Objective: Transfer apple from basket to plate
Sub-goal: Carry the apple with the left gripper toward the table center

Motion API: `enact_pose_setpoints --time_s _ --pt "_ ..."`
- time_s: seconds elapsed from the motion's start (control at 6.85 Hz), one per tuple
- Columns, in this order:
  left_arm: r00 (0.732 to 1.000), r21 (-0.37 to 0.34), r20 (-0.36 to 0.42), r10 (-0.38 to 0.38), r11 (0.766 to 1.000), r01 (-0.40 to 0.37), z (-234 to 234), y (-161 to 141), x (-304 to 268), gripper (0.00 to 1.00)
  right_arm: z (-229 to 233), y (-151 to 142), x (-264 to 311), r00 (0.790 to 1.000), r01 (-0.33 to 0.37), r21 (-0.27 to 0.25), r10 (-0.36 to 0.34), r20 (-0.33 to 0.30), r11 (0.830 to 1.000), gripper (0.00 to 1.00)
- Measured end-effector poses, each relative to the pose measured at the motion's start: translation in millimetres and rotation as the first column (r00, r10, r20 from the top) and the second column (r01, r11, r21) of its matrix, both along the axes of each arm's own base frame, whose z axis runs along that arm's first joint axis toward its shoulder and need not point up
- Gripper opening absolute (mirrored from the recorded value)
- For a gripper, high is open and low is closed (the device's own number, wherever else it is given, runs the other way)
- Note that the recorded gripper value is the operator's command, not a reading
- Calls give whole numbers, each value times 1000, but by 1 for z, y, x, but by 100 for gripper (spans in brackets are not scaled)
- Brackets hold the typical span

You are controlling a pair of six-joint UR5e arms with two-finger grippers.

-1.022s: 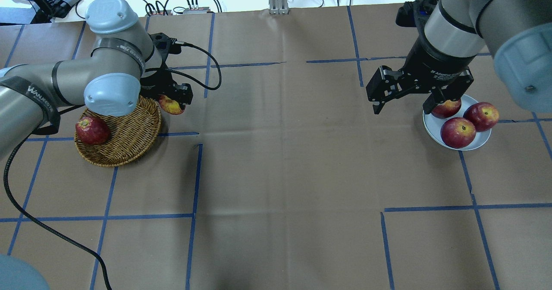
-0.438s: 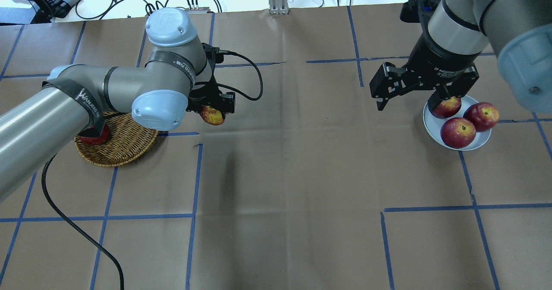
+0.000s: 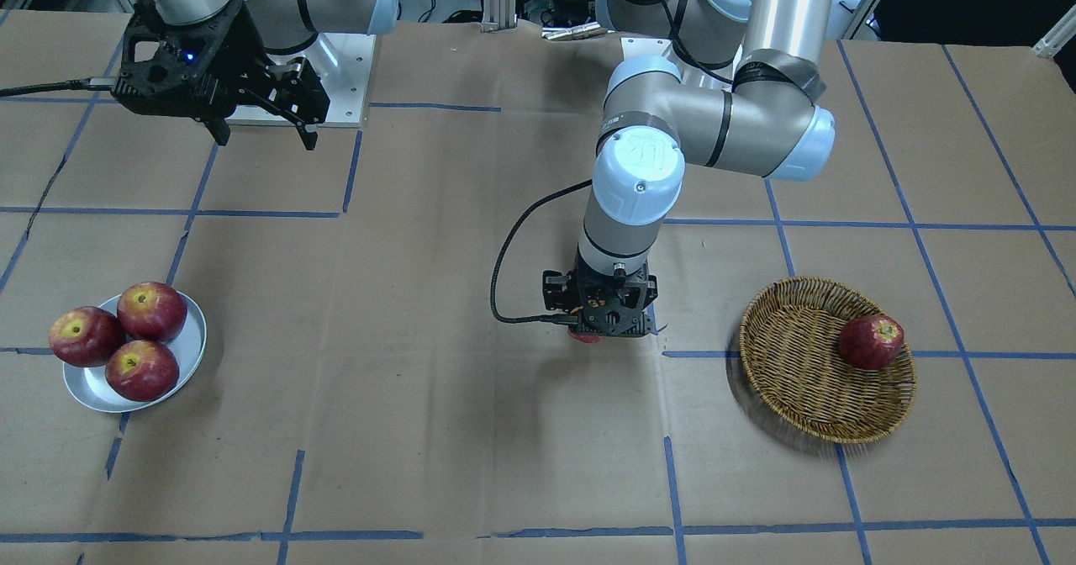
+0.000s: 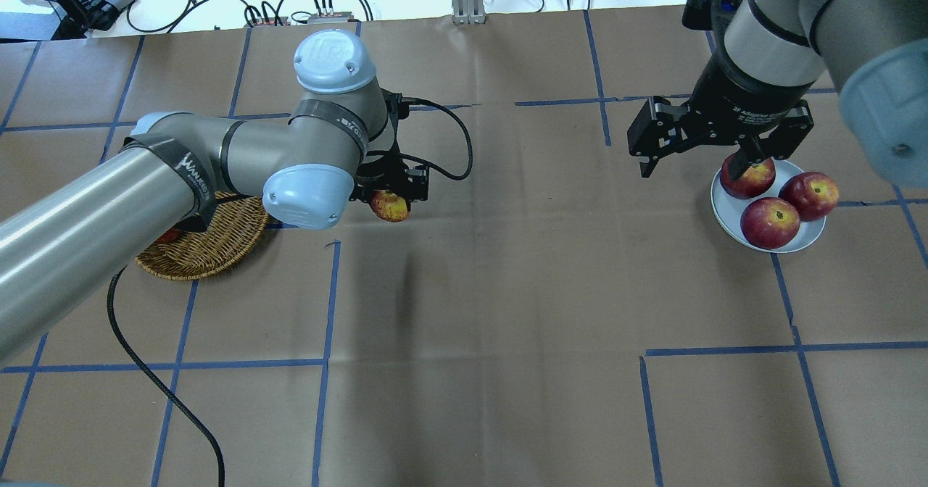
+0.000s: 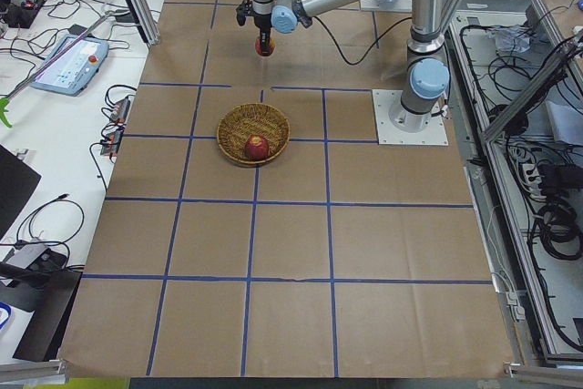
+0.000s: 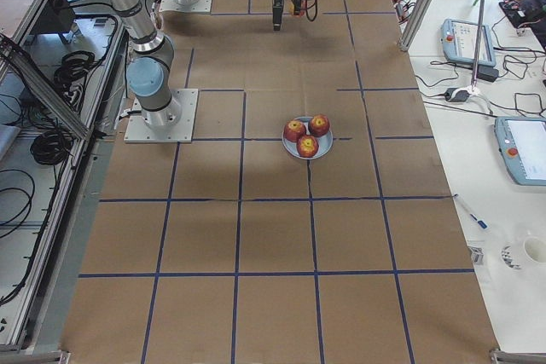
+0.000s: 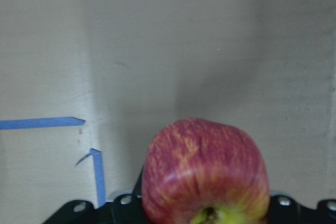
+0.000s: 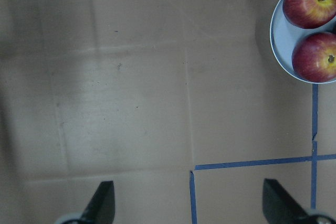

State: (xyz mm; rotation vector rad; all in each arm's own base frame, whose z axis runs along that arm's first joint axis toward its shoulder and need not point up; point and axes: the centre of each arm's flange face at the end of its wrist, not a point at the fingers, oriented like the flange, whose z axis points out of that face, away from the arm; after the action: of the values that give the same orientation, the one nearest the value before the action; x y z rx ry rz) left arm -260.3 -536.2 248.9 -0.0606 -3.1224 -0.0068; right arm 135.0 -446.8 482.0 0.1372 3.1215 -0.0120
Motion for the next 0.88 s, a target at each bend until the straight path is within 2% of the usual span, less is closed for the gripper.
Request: enact_pose_setpoints --time_s 0.44,0.88 --pt "1000 -17 -14 3 1000 -3 -22 6 -57 57 -2 -1 -2 1000 16 -10 -16 -19 1000 100" --pt "1000 -8 11 -28 1000 28 -49 1 -101 58 -3 0 -2 1000 12 -6 -12 -20 1000 100"
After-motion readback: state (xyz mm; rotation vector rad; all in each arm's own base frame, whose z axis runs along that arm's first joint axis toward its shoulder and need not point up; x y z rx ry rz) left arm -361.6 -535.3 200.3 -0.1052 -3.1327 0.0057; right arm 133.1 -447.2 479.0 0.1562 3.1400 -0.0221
